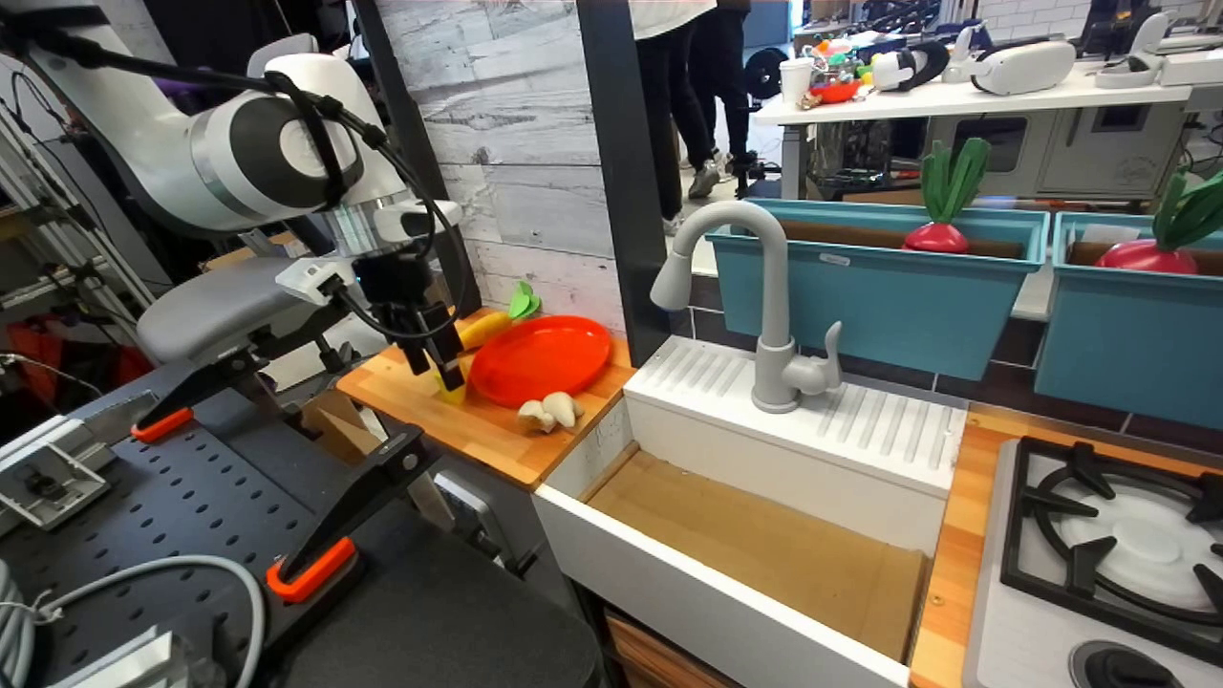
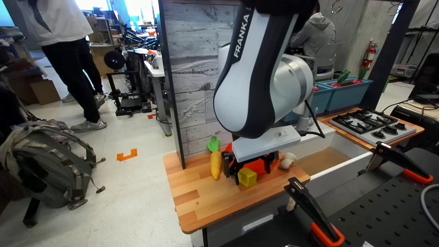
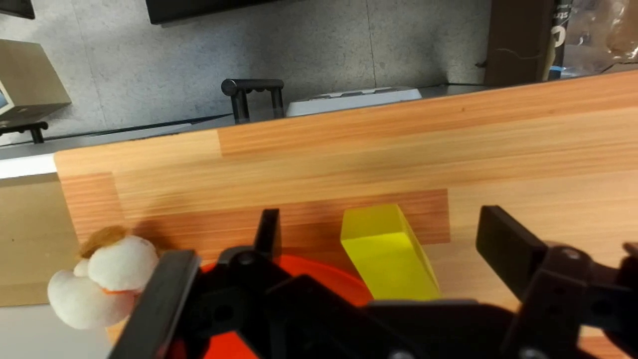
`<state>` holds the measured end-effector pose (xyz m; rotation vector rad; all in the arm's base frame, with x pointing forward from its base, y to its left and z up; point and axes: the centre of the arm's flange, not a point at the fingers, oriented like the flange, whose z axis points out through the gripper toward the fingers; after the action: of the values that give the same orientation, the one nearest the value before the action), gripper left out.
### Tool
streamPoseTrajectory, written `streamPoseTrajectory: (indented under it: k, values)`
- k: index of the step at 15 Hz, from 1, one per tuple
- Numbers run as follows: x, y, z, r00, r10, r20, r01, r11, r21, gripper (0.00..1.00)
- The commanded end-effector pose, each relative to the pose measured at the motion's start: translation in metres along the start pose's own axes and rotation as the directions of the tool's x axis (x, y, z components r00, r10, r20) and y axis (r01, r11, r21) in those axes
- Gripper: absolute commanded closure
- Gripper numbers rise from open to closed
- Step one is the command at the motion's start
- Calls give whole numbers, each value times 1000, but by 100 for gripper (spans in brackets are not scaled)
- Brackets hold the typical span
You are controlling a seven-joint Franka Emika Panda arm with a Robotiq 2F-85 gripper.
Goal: Pick the yellow block and put it on the plate
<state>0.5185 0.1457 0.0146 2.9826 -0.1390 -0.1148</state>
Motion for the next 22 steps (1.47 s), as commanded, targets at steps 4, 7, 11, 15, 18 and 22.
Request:
streamPoseTrajectory:
  k: [4,7,11,15,18,22]
  values:
    - [1,-8,1,1000,1,-24,0,1000,27,3]
    - [6,-5,-1,1000,13,-25,-12,999,31,0]
    - [13,-5,0,999,25,-35,-23,999,35,0]
    - [14,-7,3,999,23,-49,-21,999,37,42]
    - [16,-7,5,999,25,-47,-23,999,38,64]
    - [18,-7,6,999,27,-44,-25,999,33,92]
